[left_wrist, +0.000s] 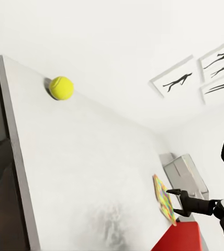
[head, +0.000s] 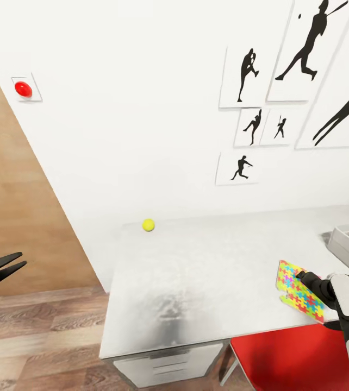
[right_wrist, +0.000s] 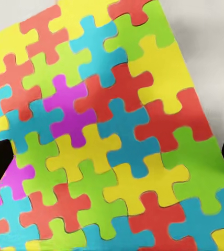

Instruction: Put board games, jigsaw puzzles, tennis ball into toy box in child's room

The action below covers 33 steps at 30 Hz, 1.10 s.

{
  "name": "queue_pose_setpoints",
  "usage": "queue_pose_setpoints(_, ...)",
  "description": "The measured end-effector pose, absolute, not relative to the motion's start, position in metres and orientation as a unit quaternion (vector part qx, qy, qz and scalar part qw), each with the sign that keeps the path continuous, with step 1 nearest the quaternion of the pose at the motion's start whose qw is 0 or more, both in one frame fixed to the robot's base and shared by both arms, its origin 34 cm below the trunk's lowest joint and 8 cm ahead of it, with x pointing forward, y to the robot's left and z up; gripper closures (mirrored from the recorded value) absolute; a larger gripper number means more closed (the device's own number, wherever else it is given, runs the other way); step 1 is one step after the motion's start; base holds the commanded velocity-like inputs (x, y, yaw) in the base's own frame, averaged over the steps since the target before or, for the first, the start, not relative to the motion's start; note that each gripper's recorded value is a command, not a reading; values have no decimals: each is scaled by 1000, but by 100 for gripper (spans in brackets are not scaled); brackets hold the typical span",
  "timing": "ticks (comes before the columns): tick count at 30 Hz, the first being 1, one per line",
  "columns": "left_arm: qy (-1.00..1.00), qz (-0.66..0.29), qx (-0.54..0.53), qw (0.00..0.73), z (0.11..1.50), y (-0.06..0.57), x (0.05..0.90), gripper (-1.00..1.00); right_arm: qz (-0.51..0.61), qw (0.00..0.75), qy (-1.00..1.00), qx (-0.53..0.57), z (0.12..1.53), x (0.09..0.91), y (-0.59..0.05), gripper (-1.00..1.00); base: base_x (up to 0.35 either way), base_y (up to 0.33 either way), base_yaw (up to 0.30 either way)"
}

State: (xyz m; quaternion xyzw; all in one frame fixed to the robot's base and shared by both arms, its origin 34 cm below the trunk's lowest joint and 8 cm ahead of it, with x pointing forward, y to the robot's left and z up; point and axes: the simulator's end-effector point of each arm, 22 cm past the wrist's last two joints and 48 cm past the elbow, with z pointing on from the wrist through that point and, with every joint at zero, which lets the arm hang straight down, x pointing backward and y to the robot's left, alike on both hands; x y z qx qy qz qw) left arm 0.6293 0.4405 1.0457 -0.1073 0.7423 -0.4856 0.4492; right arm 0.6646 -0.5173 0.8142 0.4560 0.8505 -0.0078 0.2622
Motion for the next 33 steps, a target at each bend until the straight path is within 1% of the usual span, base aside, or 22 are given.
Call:
queue_pose_setpoints(7, 742, -486, -107, 449, 1046, 440, 629, -100, -7, 262, 851, 456, 814, 665, -517, -100, -2, 103, 0)
queue_pose_setpoints(33, 741, -486, -106, 451, 1047, 441, 629, -100, -12, 269, 849, 455, 823, 665, -526, -100, 0, 3, 0)
